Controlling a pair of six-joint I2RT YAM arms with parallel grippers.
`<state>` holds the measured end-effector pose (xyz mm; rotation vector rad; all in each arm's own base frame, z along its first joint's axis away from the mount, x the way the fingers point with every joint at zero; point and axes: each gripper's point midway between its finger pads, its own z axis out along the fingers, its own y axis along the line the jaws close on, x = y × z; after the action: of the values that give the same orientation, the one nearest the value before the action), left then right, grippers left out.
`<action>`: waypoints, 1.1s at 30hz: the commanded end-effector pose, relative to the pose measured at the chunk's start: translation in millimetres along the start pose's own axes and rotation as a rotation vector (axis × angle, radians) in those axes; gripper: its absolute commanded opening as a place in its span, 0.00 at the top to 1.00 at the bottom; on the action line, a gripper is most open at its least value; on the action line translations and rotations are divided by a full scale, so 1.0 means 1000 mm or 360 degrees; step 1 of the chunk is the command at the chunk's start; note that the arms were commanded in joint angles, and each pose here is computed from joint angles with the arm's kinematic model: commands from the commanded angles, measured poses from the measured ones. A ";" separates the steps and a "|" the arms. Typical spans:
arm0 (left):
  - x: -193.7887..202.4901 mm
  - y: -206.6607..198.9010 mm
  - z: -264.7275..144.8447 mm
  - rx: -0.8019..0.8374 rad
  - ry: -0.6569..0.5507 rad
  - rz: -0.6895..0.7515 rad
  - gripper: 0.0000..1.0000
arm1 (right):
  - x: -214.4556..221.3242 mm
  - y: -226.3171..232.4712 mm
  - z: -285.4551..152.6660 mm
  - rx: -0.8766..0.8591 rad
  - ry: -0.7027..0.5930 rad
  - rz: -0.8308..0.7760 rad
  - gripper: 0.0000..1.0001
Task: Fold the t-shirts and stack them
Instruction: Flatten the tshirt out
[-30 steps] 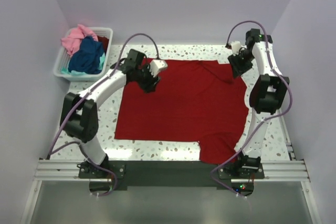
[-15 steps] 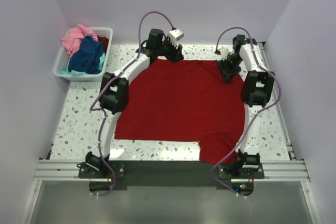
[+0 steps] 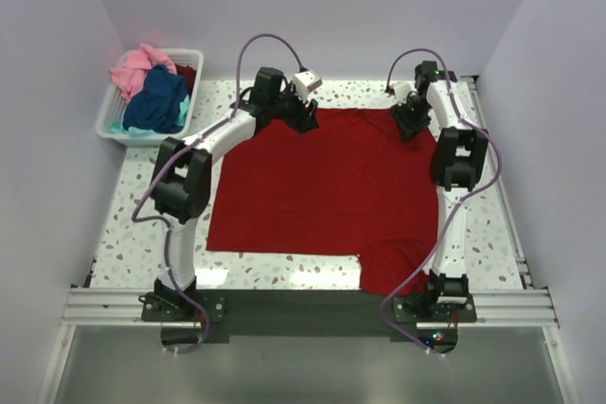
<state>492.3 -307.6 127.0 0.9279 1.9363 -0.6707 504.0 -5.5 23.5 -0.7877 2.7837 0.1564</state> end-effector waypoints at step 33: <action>-0.006 0.013 -0.056 -0.0128 -0.0061 0.0032 0.37 | -0.006 0.016 -0.056 0.0004 -0.0058 -0.0112 0.68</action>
<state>475.1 -263.1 128.8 0.8863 1.9826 -0.6022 494.0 -2.1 45.0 -0.8504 2.7708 0.1567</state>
